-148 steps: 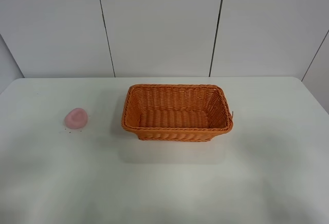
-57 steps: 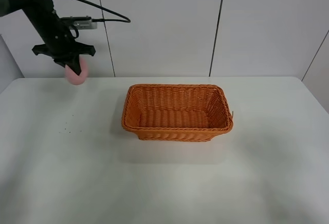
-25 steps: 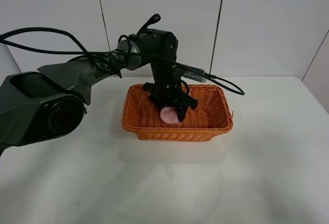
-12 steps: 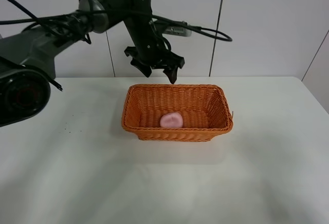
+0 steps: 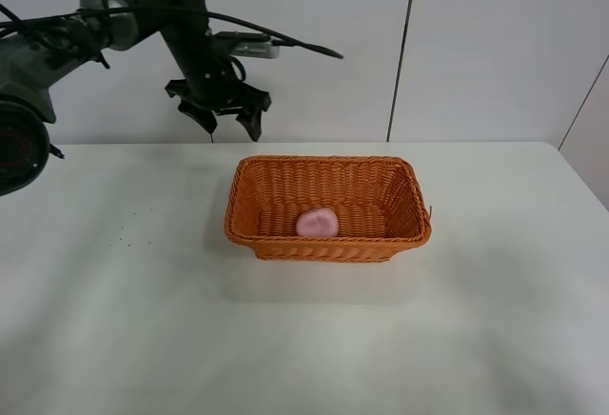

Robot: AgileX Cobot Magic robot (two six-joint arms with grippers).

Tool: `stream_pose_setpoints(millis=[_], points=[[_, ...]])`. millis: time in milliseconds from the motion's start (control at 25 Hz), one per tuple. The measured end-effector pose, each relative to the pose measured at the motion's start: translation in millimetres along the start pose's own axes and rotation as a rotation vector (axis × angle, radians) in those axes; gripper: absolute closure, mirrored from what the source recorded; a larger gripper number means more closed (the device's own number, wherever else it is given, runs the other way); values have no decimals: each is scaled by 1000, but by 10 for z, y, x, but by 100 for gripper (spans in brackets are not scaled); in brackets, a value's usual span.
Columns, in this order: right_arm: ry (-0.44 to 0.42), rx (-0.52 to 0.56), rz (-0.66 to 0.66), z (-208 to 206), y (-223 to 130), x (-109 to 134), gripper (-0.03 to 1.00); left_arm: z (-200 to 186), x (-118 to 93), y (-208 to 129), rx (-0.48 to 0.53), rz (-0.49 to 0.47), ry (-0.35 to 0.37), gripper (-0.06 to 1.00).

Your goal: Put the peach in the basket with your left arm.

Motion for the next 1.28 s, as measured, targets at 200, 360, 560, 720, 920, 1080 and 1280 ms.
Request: stream_pose_setpoints(millis=[200,360,560,720,920,1080,1280], points=[[0,0,0,0,0,0,27,14,1067,-69,30,-181,67,8],[0,0,0,0,0,0,27,-9,1503,-149,37,-267,88,8],[0,0,0,0,0,0,27,-81,1693,-183,27,-314,92,9],[0,0,0,0,0,0,27,-198,1545,-246,35,-305,71,9],[0,0,0,0,0,0,27,-435,1371,-624,101,-307,59,9],[0,0,0,0,0,0,27,-813,1215,-1135,138,-311,61,9],[0,0,0,0,0,0,27,-1319,992,-1917,126,-292,65,9]])
Point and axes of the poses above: a point on each arm's last joint axis where the gripper is mounted, z pointing out along that axis toward the gripper, x along the wrist's bending axis when the last joint is at zero, y = z × x, the point moved 7 cm from there along z, pointing out along that axis toward the gripper, and after that the axes turned 6 degrees about -z, right-handed, at the moved point
